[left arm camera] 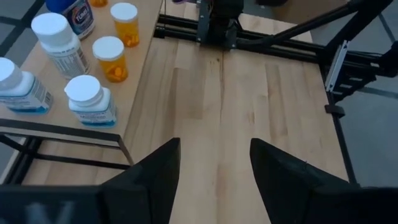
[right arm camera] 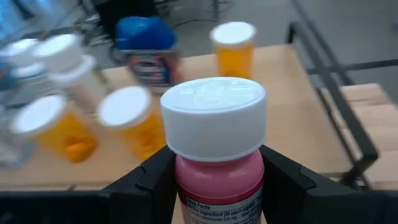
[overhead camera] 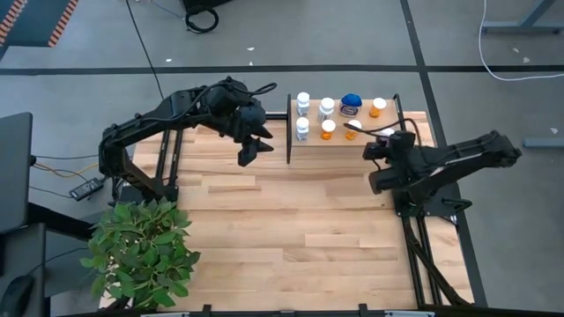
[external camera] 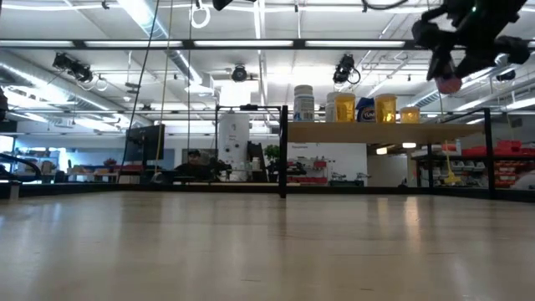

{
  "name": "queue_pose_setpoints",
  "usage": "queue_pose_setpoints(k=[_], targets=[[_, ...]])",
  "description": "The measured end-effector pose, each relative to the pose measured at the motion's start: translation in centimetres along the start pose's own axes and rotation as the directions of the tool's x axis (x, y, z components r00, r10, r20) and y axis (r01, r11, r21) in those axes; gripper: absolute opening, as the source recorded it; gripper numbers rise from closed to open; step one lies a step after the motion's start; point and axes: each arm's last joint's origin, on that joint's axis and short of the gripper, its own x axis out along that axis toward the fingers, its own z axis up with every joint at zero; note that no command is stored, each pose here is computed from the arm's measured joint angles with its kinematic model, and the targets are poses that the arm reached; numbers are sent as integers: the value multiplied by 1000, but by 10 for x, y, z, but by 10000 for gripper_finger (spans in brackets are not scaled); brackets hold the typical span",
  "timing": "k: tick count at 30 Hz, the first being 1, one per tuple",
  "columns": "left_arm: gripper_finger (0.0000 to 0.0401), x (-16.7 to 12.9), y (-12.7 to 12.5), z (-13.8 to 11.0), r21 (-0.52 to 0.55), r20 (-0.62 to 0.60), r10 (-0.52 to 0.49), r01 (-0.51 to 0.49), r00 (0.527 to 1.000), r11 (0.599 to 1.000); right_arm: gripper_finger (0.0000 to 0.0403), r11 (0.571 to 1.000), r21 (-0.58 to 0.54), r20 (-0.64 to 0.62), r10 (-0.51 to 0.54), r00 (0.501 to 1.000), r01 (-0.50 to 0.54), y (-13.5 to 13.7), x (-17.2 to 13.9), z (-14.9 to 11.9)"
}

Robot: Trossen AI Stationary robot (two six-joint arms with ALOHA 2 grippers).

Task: Pick and place medicine bottles onto shelf by color
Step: Put the pink medicine bottle on the shelf

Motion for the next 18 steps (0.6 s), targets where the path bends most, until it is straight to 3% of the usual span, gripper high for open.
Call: queue_pose_setpoints(k=[10,15,18], targets=[[196,2,-8,0,-4,-4,-22,22,1000,1000,186,995,16,168,-101,981,100,-6,25,-5],[196,2,-10,0,-1,-5,-27,27,1000,1000,186,994,91,159,-80,984,66,-3,37,-22],[199,2,-10,0,-2,-5,-25,25,1000,1000,186,996,80,151,-58,987,46,-2,45,-36]])
